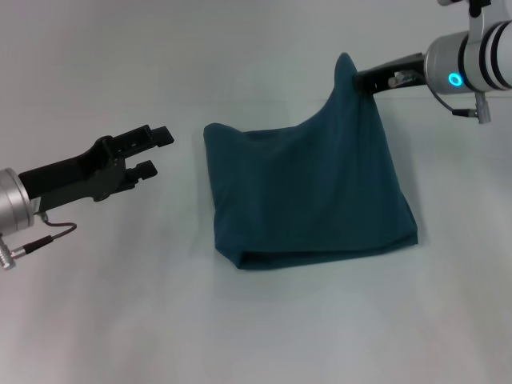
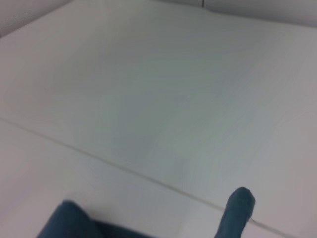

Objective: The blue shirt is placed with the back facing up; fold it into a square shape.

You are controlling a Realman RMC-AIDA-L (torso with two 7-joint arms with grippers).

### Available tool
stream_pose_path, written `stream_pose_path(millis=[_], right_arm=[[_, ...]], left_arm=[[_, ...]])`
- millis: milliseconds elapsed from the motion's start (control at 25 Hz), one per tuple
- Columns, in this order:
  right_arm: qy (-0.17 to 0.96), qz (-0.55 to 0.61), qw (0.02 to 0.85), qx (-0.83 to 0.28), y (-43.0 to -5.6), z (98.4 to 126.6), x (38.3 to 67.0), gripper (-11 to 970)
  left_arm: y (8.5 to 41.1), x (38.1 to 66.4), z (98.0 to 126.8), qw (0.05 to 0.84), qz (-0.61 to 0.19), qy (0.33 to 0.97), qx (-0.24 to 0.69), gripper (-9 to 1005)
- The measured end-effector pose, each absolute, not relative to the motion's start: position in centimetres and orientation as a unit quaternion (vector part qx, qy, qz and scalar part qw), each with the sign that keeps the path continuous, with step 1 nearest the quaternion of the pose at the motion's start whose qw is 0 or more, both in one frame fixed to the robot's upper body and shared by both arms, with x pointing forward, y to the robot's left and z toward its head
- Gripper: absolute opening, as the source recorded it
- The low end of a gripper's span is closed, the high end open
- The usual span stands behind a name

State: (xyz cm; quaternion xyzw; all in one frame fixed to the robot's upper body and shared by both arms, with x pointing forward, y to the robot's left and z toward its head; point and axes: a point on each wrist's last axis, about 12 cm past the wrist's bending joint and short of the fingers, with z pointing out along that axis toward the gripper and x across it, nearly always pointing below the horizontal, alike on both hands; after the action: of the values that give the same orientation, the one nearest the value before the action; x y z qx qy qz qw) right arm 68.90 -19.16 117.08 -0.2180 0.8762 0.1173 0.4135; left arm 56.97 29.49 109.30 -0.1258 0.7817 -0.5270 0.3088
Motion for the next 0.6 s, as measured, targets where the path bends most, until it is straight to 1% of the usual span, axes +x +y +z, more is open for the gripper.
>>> stream_pose_path(millis=[200, 280, 320, 600], right_arm=[[0.866, 0.106, 0.435, -0.225, -18.7, 118.0, 69.1, 52], [0.867, 0.094, 0.432, -0.229, -18.7, 117.6, 69.1, 57], [0.872, 0.084, 0.421, -0.233, -18.8, 116.9, 69.1, 60], [0.882, 0.078, 0.404, -0.230, -19.0, 115.2, 68.8, 77]], left_arm=[[29.5, 57.1, 109.4, 0.312, -0.529, 0.779, -0.127, 852], [29.6, 57.1, 109.5, 0.318, -0.530, 0.775, -0.128, 852], [29.6, 57.1, 109.5, 0.318, -0.530, 0.775, -0.129, 852], [29.9, 57.1, 109.4, 0.325, -0.527, 0.773, -0.138, 852]])
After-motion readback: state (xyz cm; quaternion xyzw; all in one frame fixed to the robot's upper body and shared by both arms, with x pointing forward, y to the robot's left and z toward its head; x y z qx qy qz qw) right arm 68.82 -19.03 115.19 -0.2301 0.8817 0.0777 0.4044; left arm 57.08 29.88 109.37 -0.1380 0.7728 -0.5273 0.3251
